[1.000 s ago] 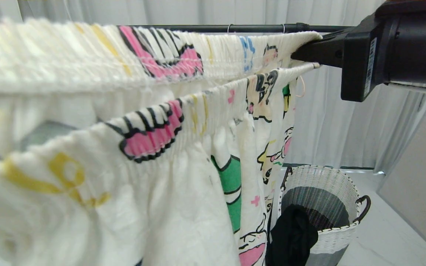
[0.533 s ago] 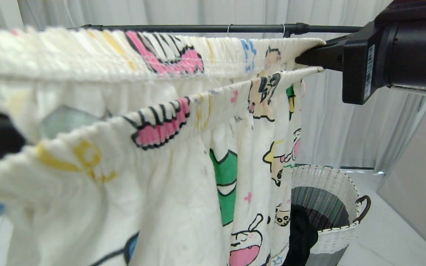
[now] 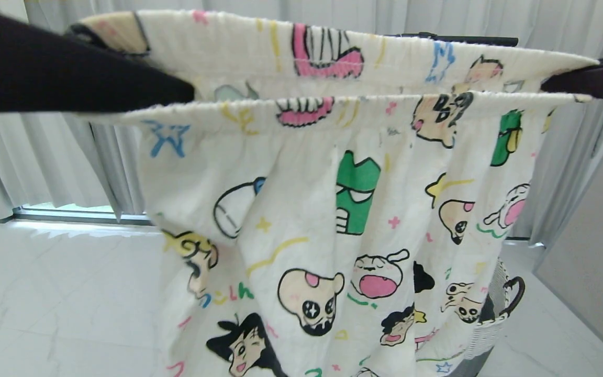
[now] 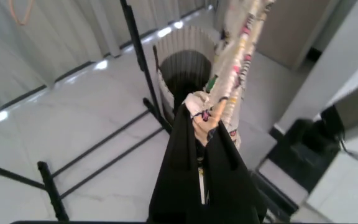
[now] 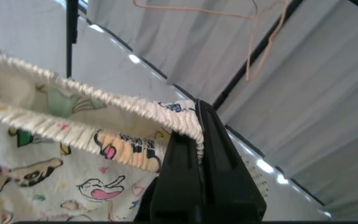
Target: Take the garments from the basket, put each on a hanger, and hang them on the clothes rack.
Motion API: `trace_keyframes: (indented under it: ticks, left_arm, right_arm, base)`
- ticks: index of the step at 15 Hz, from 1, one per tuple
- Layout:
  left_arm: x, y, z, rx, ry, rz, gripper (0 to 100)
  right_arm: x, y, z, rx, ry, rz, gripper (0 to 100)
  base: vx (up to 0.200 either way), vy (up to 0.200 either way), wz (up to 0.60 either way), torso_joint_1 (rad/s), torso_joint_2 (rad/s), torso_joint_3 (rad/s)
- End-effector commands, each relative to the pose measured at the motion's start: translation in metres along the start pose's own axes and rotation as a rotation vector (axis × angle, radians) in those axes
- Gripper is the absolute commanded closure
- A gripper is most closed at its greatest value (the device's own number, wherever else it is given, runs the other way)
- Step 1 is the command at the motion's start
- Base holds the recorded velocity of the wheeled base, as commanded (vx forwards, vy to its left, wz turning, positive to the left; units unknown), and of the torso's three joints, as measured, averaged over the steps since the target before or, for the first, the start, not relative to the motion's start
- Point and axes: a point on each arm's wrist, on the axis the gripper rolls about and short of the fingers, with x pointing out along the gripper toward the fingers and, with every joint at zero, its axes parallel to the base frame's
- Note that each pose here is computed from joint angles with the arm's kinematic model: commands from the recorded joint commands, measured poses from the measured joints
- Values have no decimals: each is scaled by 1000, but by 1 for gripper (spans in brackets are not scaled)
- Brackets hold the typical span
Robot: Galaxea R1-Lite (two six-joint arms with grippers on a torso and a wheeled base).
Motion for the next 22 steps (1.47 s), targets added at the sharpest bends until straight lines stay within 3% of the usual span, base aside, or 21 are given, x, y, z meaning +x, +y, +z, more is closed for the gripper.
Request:
trace_keyframes:
  ticks: [1, 4, 10, 15, 16, 22]
  left_arm:
    - [27, -5, 4, -6, 11, 37, 100]
    - [53, -5, 14, -29, -45, 79, 100]
    - [58, 8, 14, -56, -45, 174, 100]
    - [57, 8, 14, -54, -47, 171, 100]
    - [57, 8, 14, -54, -47, 171, 100]
    - [59, 8, 13, -52, -42, 181, 100]
  right_arm:
    - [-22, -8, 0, 12, -32, -10, 100]
    - [-25, -7, -1, 3, -22, 0, 100]
    - [-21, -6, -3, -1, -8, -1, 100]
    - [-18, -3, -7, -9, 8, 7, 100]
    - [-19, -3, -7, -12, 8, 10, 0]
    - [-22, -1, -16, -50, 20, 29, 0]
  base:
    - [0, 0, 0, 0, 0, 0]
    - [0, 0, 0, 0, 0, 0]
    - [0, 0, 0, 0, 0, 0]
    - [0, 0, 0, 0, 0, 0]
    - [0, 0, 0, 0, 0, 0]
    - [0, 0, 0, 0, 0, 0]
